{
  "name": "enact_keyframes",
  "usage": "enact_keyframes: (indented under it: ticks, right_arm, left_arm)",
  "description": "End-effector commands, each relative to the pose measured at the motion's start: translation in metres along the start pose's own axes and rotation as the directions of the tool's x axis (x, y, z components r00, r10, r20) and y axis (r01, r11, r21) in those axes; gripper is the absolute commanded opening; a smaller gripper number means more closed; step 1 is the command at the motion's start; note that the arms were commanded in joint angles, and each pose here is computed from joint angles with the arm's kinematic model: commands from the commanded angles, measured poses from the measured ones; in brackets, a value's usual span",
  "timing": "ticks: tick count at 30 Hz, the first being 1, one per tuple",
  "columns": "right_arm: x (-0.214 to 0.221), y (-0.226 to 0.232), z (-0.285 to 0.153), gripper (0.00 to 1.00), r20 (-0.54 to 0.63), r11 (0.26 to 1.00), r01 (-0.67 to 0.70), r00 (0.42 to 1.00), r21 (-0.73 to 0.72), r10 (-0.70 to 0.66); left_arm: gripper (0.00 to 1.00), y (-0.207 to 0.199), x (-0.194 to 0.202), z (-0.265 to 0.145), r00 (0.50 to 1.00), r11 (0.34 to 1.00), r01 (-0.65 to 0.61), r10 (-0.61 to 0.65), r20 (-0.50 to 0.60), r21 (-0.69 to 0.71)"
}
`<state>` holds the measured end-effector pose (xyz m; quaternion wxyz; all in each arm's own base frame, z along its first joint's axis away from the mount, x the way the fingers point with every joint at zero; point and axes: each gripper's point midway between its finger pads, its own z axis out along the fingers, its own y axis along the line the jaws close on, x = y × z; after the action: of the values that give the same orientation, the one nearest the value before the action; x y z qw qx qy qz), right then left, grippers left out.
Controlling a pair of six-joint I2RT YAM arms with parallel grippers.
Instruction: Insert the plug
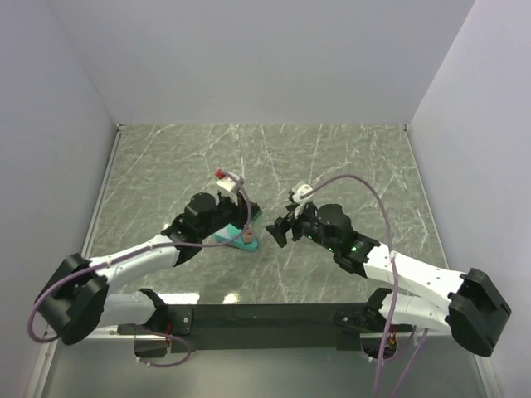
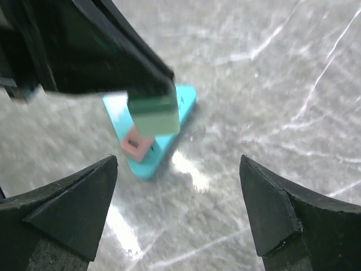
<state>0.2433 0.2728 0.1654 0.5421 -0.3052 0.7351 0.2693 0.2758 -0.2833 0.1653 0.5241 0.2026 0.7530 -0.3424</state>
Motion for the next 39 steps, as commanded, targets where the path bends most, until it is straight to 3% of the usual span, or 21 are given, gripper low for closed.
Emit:
enact_keyframes:
  ticks: [1,6,11,20,28,39]
  right_arm:
    - [-0.035,-0.002,-0.01,0.95,0.179,0.998,-0.062,0.982,-0.006,0.062]
    - [-0.079,0.008,-0.029,0.93,0.379,0.983,-0.142,0.908,-0.12,0.178]
    - [-0.117,0.018,-0.057,0.87,0.517,0.945,-0.175,0.801,-0.276,0.3]
    - [-0.153,0.044,-0.088,0.81,0.567,0.851,-0.12,0.697,-0.512,0.439]
    - [-0.162,0.056,-0.098,0.79,0.555,0.793,-0.065,0.68,-0.606,0.479]
    - [-0.171,0.069,-0.115,0.75,0.588,0.753,0.036,0.65,-0.657,0.482]
  left_arm:
    - [0.0,-0.007,-0.069,-0.019,0.97,0.999,0.045,-0.05,0.237,0.025]
    - [0.0,-0.019,-0.121,-0.039,0.917,0.989,0.109,-0.138,0.374,0.099]
    - [0.0,-0.051,-0.161,-0.067,0.856,0.965,0.059,-0.179,0.484,0.254]
    - [0.0,-0.095,-0.186,-0.101,0.791,0.863,0.026,-0.326,0.518,0.504]
    - [0.0,-0.12,-0.19,-0.113,0.78,0.775,-0.001,-0.394,0.485,0.631]
    - [0.0,-0.131,-0.185,-0.112,0.77,0.76,0.004,-0.417,0.483,0.65]
